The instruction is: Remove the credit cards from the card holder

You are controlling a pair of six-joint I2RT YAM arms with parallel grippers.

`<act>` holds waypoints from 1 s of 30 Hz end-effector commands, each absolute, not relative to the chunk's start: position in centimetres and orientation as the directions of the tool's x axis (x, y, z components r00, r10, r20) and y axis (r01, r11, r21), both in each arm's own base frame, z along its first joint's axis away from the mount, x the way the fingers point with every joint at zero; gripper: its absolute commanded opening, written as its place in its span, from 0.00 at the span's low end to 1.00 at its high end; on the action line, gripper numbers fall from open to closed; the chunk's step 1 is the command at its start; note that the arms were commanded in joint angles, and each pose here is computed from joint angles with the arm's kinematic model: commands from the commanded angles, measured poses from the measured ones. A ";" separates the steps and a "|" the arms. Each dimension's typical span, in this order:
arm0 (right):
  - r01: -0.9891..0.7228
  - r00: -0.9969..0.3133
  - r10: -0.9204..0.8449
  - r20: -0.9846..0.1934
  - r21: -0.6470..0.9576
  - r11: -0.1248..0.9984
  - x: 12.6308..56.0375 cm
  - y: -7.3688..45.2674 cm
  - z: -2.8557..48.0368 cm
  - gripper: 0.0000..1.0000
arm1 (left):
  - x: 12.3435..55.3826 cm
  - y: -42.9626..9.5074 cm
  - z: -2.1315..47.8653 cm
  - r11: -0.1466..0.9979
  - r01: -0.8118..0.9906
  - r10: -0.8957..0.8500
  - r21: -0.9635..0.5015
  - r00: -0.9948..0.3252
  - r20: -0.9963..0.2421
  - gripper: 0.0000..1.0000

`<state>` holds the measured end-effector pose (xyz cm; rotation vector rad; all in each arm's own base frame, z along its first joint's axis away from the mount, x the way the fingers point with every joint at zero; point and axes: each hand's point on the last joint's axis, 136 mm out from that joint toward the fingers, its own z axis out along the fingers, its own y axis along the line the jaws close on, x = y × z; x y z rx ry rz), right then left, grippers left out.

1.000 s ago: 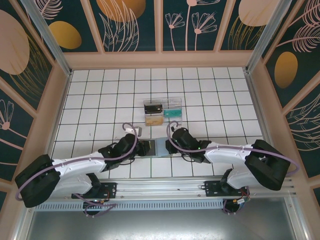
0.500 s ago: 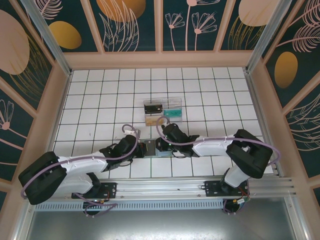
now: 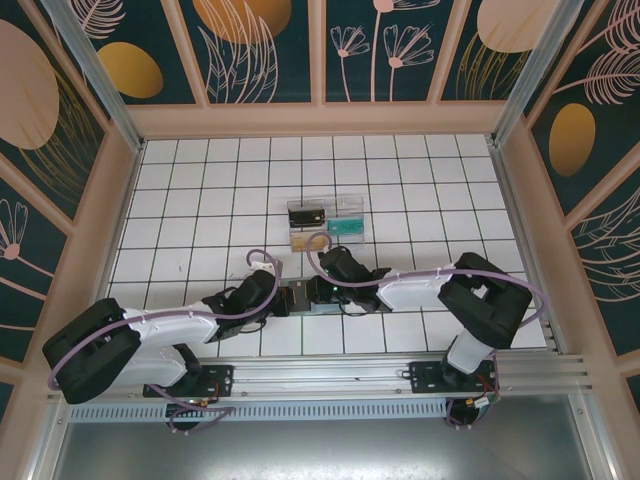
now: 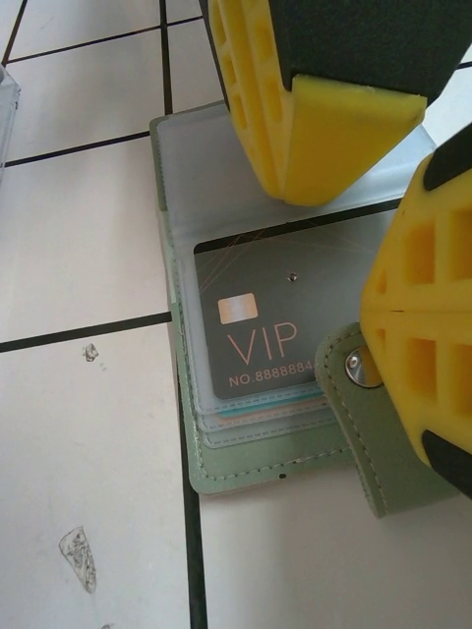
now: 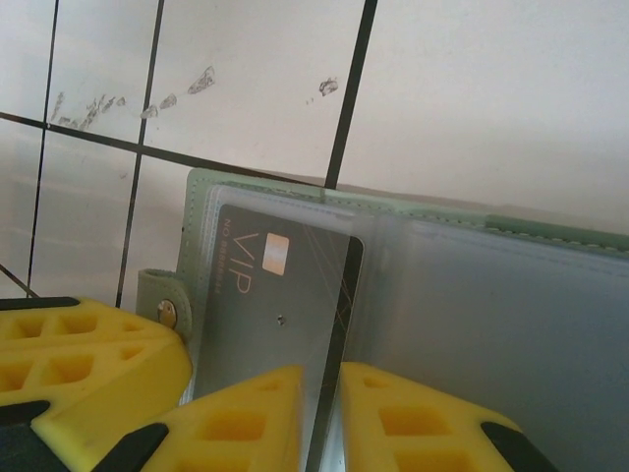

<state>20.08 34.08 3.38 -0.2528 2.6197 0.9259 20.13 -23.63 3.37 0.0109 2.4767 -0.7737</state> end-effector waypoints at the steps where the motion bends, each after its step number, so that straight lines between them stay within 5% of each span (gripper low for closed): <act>1: -0.273 -0.929 -0.046 -0.366 0.600 0.752 20.0 35.1 3.9 0.18 | 20.0 -22.7 2.4 0.859 0.152 -0.134 -0.490 -0.856 -0.500 0.03; 22: -0.218 -0.954 -0.044 -0.295 0.586 0.780 19.4 34.5 2.1 0.16 | 19.1 -22.2 0.7 0.858 0.115 -0.147 -0.501 -0.879 -0.454 0.00; 30: -0.212 -0.953 -0.031 -0.301 0.591 0.778 19.6 34.3 2.5 0.08 | 19.1 -22.0 0.8 0.859 0.111 -0.152 -0.500 -0.877 -0.457 0.00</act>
